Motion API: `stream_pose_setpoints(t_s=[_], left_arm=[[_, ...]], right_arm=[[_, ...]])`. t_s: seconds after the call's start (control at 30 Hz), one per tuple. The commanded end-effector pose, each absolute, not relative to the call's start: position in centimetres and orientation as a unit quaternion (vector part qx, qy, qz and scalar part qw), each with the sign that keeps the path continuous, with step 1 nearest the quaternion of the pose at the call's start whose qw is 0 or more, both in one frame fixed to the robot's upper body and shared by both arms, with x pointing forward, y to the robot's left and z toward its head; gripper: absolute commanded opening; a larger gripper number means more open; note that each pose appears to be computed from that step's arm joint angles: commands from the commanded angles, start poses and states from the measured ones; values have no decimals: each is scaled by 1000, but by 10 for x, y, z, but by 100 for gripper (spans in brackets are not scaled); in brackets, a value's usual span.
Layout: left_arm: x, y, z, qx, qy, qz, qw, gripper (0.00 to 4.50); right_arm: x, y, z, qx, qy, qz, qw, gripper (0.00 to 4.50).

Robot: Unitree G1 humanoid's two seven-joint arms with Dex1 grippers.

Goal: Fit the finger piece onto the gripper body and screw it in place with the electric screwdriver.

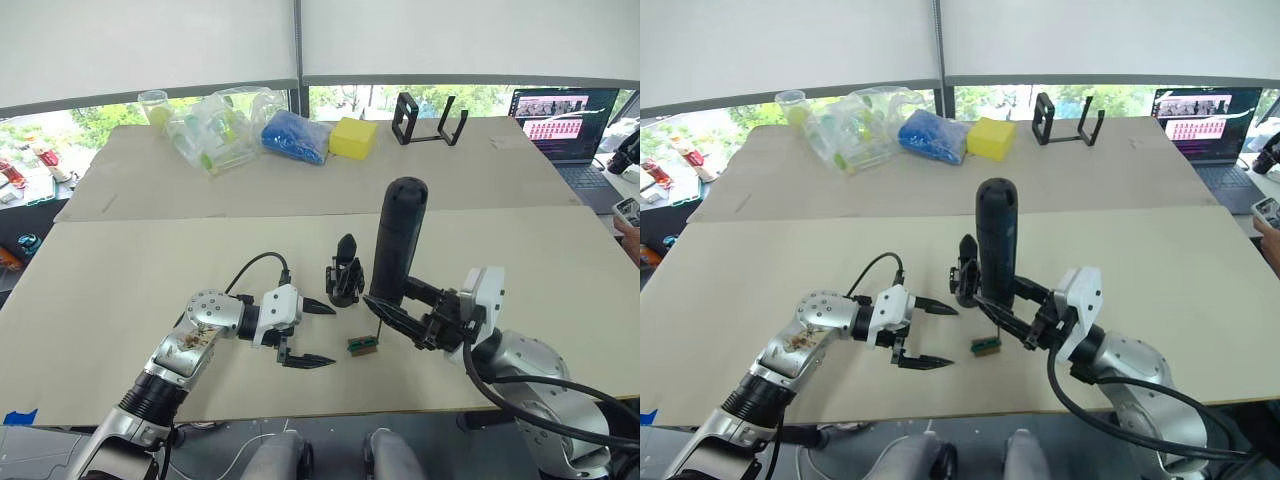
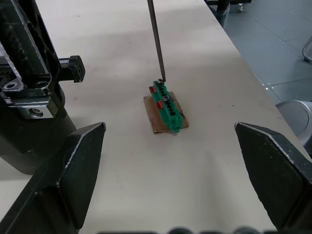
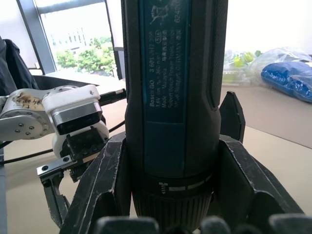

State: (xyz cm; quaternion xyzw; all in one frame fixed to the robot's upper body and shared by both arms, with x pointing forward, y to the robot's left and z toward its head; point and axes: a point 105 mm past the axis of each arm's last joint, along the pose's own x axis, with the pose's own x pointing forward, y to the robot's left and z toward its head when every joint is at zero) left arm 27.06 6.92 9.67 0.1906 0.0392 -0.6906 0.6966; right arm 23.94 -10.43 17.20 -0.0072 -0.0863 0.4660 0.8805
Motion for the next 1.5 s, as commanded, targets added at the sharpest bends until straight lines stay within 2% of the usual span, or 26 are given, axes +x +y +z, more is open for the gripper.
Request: stream_pose_setpoints(t_s=[0.03,0.33,0.57,0.67,1.5], left_arm=[[272,67,102,200,21,-688,697,450],[275,66,103,201,18,-687,699,450],[273,65,101,199,19,-689,697,450],[273,64,101,198,18,-688,698,450],[274,65,102,198,17,-686,700,450]], right_arm=[[231,-100,186,-10,-117,481,869,191],[232,-102,181,-13,-109,481,870,191],[226,-103,200,-8,-134,476,869,191],[230,-104,206,-11,-147,461,875,191],[238,-100,195,-8,-128,462,878,191]])
